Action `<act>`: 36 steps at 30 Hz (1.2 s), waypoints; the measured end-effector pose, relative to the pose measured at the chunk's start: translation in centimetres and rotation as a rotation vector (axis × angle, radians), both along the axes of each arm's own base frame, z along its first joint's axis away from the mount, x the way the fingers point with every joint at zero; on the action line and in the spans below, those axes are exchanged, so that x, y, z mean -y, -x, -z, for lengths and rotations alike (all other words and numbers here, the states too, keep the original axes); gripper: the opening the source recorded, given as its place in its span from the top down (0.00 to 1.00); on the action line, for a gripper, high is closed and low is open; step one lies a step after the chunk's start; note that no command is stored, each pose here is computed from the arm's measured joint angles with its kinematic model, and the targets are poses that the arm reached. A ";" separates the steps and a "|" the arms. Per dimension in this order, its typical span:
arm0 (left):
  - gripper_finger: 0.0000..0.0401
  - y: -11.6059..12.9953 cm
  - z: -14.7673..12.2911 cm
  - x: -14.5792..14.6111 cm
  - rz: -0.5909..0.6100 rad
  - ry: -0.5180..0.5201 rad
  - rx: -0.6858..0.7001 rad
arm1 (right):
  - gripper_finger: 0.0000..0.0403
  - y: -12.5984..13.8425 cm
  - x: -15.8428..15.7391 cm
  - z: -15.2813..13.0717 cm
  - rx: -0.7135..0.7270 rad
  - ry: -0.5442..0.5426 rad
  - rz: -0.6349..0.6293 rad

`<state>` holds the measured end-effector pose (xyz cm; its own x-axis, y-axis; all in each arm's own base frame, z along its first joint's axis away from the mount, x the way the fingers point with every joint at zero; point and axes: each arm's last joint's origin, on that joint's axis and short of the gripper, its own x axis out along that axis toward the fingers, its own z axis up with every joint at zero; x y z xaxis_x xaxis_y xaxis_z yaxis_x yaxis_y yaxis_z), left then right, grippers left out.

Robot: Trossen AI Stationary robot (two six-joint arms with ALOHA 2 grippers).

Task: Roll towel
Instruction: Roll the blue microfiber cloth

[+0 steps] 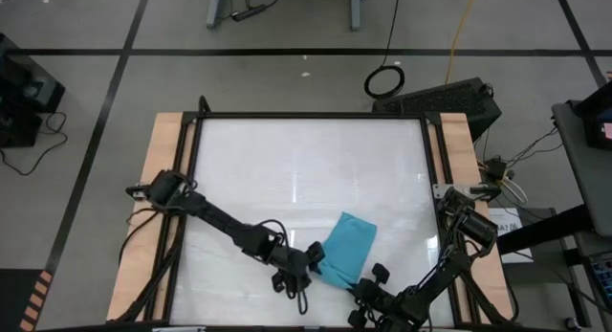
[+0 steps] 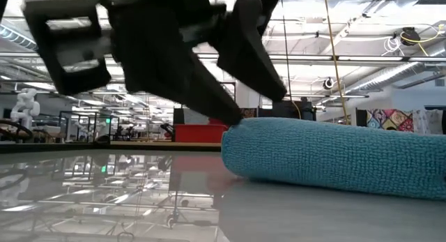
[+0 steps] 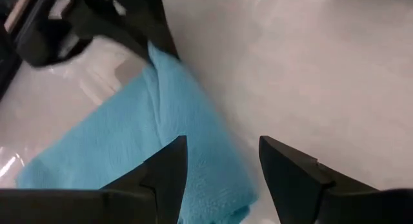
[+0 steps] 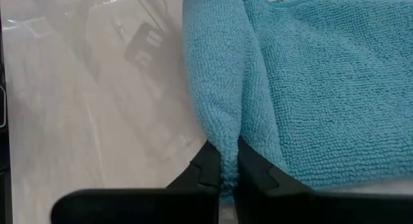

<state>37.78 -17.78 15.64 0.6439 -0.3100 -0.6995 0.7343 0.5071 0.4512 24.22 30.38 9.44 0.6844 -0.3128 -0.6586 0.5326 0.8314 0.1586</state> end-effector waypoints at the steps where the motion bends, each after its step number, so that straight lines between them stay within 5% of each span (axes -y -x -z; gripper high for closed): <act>1: 0.51 0.0 0.3 -0.1 -0.006 -0.005 -0.003 | 0.97 0.0 0.0 0.0 0.000 0.000 0.000; 15: 0.52 -0.7 3.9 -1.1 -0.021 -0.007 -0.053 | 0.97 0.0 0.0 0.0 0.010 -0.006 0.005; 23: 0.85 -1.3 4.0 -2.0 -0.036 0.010 -0.031 | 0.95 0.3 -0.4 -0.2 0.021 -0.019 -0.009; 26: 0.96 -1.6 4.0 -2.6 -0.034 0.024 -0.032 | 0.92 0.6 -0.5 -0.8 0.030 -0.004 -0.029; 36: 0.97 -1.5 4.3 -3.3 -0.025 0.038 -0.101 | 0.66 2.2 0.2 -6.4 0.011 0.032 -0.115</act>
